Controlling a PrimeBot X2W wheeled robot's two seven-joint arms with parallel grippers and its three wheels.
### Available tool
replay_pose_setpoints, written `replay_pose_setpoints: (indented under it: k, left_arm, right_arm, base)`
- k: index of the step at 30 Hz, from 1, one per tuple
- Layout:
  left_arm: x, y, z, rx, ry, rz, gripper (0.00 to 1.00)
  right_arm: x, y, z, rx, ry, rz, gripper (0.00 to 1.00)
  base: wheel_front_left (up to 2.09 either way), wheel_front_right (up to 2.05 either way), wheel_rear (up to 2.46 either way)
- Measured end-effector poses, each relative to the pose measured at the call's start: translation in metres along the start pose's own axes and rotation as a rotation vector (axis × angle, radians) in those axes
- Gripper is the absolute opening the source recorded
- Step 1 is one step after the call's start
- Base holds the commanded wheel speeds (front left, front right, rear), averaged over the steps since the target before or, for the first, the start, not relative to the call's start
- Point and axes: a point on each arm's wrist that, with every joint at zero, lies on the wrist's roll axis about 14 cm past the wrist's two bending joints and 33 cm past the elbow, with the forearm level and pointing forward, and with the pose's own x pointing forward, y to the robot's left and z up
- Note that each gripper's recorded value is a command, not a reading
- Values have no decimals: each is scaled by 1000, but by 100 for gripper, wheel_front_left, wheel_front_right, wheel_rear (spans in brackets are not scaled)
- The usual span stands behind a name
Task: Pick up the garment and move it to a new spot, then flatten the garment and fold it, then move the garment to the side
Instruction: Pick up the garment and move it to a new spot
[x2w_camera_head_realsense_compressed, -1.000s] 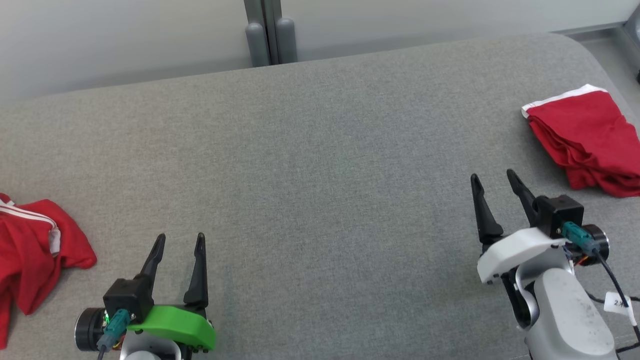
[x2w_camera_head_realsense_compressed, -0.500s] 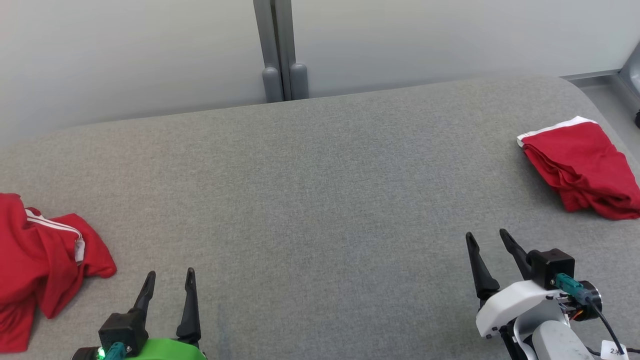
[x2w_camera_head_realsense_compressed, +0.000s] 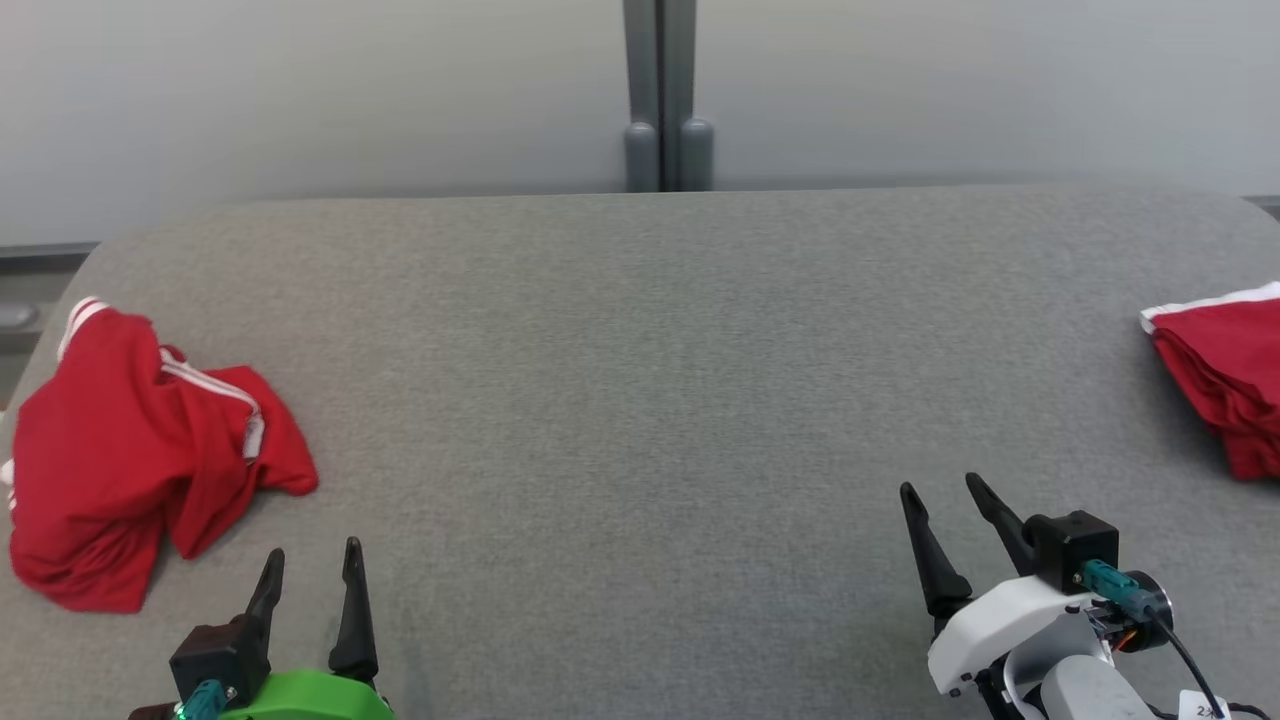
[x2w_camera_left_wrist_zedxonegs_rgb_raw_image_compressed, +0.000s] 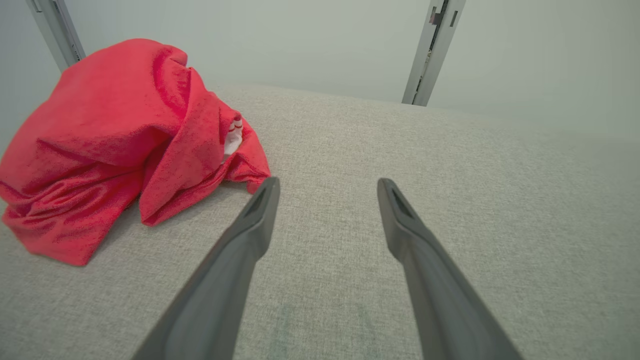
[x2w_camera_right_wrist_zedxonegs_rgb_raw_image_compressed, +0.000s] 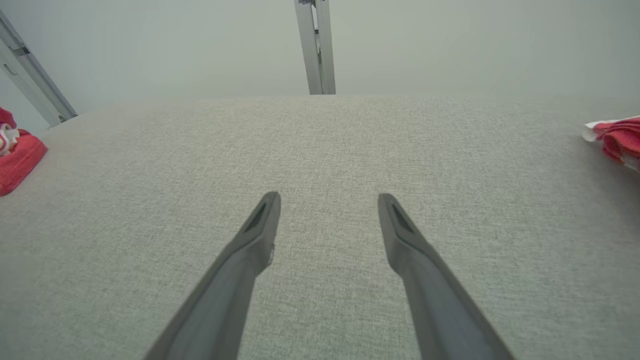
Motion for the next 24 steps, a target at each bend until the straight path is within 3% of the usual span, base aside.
replay_pose_setpoints:
  k: [15,24]
  left_arm:
    - [-93,124,1,-24,-24,438,100]
    - [-128,151,-3,-34,-15,567,100]
  right_arm:
    - [47,125,-15,12,50,357,100]
    - [59,165,-28,11,79,467,100]
  base:
    - [0,0,0]
    - [0,0,0]
